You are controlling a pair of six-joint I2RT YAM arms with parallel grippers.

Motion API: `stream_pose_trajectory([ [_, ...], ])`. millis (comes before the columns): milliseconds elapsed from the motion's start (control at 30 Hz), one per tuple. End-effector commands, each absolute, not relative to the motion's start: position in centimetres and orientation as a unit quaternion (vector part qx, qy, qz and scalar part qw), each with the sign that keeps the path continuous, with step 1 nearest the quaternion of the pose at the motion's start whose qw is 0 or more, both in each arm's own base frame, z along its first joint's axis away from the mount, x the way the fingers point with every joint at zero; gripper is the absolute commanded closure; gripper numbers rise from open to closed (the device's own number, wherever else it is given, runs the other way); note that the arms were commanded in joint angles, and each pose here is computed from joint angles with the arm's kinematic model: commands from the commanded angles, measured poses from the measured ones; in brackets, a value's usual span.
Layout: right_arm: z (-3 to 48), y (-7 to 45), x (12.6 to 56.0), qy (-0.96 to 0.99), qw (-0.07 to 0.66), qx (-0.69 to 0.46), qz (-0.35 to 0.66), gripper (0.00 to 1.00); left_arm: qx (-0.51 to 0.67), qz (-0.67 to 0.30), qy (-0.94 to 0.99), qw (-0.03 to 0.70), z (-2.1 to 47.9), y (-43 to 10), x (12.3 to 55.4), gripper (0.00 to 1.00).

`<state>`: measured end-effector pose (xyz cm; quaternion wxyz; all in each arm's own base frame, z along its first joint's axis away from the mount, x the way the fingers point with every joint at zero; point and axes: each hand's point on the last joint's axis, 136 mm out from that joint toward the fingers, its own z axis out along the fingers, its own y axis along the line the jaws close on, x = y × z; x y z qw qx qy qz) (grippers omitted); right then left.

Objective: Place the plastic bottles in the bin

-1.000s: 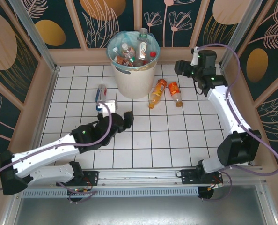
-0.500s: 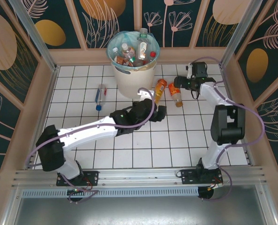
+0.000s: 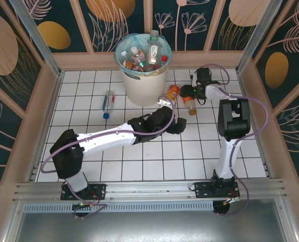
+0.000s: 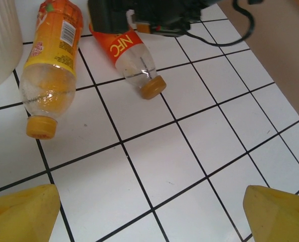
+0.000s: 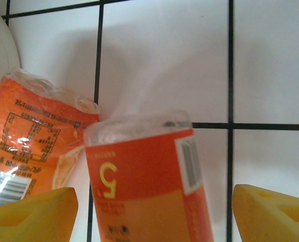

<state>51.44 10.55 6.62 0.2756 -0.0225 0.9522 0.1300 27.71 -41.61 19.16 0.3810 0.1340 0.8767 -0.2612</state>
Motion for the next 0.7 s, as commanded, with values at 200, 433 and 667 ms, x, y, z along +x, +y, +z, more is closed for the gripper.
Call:
stream_pose_trajectory([
  [200, 4.0, 11.0, 51.0, 0.968, 0.228, -0.037, 0.096, 0.31, 0.124, -0.282, 0.872, 0.381, 19.6, -41.2, 27.5, 0.06],
  [433, 5.3, 10.3, 50.5, 0.969, 0.232, -0.032, 0.078, 0.42, 0.125, -0.286, 0.868, 0.386, 19.9, -41.1, 27.5, 0.06],
  [667, 8.3, 9.4, 48.1, 0.966, 0.249, -0.017, 0.072, 0.46, 0.13, -0.302, 0.859, 0.392, 21.0, -41.6, 27.5, 0.06],
])
